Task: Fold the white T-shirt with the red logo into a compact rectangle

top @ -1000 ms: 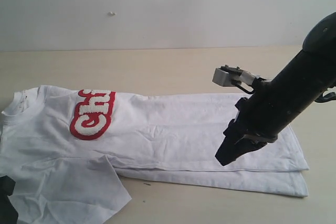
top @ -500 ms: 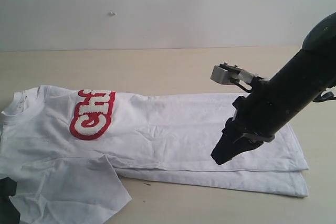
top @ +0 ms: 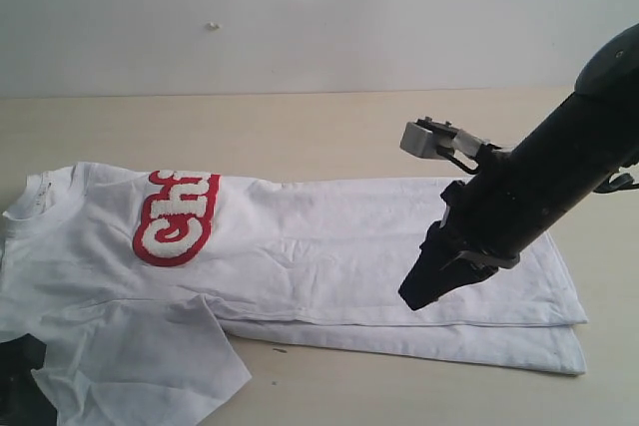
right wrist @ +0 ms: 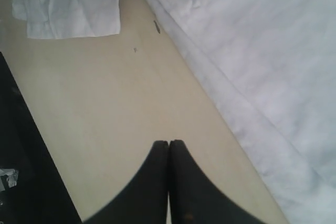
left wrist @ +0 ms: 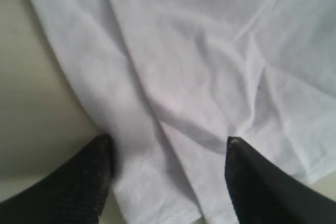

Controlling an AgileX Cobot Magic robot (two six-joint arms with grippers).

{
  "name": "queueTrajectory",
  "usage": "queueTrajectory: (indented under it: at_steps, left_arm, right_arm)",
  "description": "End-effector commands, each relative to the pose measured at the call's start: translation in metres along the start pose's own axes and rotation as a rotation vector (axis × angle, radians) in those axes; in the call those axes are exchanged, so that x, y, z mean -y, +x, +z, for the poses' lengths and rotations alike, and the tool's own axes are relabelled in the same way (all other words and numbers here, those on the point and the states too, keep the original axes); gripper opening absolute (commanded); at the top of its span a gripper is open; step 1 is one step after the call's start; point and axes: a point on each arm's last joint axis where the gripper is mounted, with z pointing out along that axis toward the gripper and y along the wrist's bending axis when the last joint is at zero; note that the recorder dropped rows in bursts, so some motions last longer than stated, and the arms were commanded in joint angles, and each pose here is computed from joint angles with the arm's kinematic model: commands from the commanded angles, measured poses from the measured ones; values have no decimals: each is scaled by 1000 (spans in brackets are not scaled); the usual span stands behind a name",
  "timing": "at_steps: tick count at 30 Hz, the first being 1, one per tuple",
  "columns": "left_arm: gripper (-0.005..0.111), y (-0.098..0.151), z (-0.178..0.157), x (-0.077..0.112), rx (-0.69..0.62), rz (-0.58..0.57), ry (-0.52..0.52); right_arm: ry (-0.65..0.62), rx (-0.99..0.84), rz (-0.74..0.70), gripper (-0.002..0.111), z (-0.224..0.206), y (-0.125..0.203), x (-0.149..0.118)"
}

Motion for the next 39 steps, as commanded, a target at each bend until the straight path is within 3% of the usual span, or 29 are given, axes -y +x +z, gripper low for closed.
queueTrajectory:
  at_steps: [1, 3, 4, 6, 12, 15, 24, 31, 37, 39]
  left_arm:
    - [51, 3, 6, 4, -38, 15, 67]
    - [28, 1, 6, 9, -25, -5, 124]
    - [11, 0, 7, 11, -14, -11, 147]
    - [0, -1, 6, 14, -1, -13, 179]
    - [0, 5, 1, 31, -48, 97, 379]
    - [0, -3, -3, 40, 37, 59, 480]
    - [0, -39, -24, 59, 279, 14, 635]
    - [0, -86, -49, 71, 454, 41, 607]
    - [1, -119, -41, 75, 452, 39, 606]
    - [10, -125, -34, 74, 437, 29, 602]
  right_arm:
    - [7, 15, -17, 0, -2, -1, -2]
    - [5, 16, -16, 0, -2, -1, -2]
    - [4, 17, -15, 0, -2, -1, -2]
    - [-3, 28, -19, 0, -2, -2, -3]
    - [-3, 28, -21, 0, -2, -2, -3]
    - [-6, 26, -21, 0, -2, -2, -3]
    - [-8, 25, -21, 0, -2, -2, -3]
    - [-10, 28, -19, 0, -2, -2, -3]
    - [-10, 31, -17, 0, -2, -2, -3]
    - [-6, 34, -17, 0, -2, -2, -3]
